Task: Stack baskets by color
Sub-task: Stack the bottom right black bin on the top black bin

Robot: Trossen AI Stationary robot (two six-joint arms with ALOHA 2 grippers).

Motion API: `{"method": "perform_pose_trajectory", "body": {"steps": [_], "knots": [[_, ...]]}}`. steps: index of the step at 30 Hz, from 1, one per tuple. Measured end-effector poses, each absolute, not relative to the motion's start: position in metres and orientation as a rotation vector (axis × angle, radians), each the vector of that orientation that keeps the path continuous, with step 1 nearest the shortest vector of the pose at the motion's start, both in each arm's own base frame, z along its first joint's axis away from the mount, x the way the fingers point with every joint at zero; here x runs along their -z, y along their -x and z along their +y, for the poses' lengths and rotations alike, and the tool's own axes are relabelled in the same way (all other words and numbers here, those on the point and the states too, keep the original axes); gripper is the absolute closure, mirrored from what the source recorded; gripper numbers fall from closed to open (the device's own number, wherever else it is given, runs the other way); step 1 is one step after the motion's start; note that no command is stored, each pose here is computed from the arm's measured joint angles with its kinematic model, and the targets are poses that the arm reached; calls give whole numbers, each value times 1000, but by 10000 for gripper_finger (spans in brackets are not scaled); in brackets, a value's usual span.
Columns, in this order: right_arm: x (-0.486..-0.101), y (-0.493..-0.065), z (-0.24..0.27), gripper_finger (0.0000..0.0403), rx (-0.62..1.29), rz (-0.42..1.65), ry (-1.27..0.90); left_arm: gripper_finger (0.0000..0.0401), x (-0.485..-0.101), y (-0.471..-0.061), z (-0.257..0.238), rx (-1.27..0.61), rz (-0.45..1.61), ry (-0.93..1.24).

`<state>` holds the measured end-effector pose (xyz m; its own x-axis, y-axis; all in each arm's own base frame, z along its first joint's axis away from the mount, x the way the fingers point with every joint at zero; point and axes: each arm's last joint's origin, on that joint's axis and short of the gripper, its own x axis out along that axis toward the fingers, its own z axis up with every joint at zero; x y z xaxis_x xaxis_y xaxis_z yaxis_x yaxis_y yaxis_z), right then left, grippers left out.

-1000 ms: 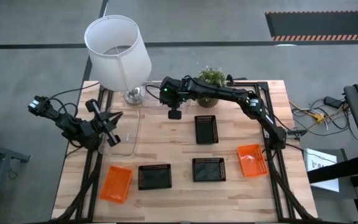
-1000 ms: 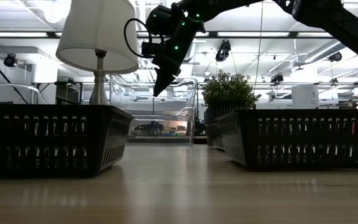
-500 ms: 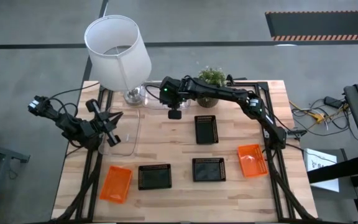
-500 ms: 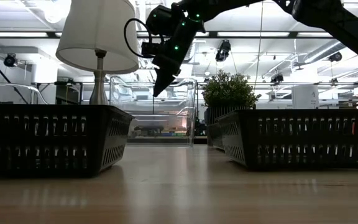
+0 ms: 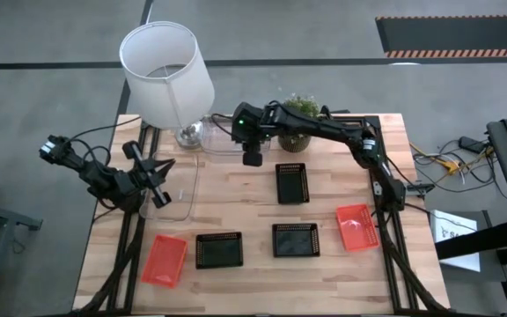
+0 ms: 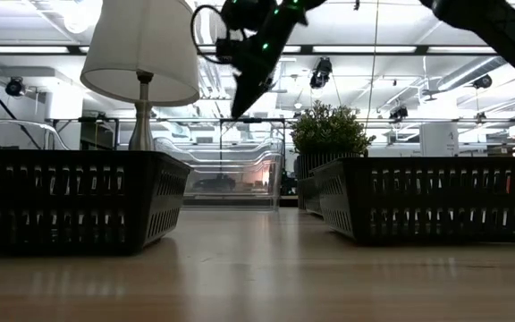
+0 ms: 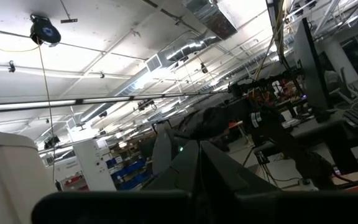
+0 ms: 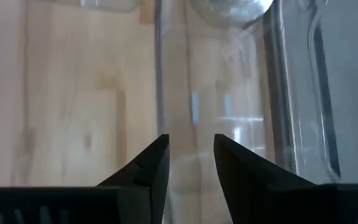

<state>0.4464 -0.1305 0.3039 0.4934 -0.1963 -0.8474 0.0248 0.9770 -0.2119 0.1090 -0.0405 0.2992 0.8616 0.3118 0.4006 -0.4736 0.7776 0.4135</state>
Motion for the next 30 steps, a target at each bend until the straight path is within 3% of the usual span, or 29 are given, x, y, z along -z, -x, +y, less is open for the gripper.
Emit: {"method": "perform_pose_trajectory", "body": {"steps": [7, 16, 30], "knots": [[-324, -414, -94, 320, -21, 1017, 111, 401, -296, -115, -44, -415, -303, -517], [-318, -350, -50, 369, -26, 848, 103, 401, -296, -125, -50, -381, -293, -449], [-301, -262, -7, 385, -67, 731, 34, 401, -268, -165, -74, -262, -182, -248]]}}
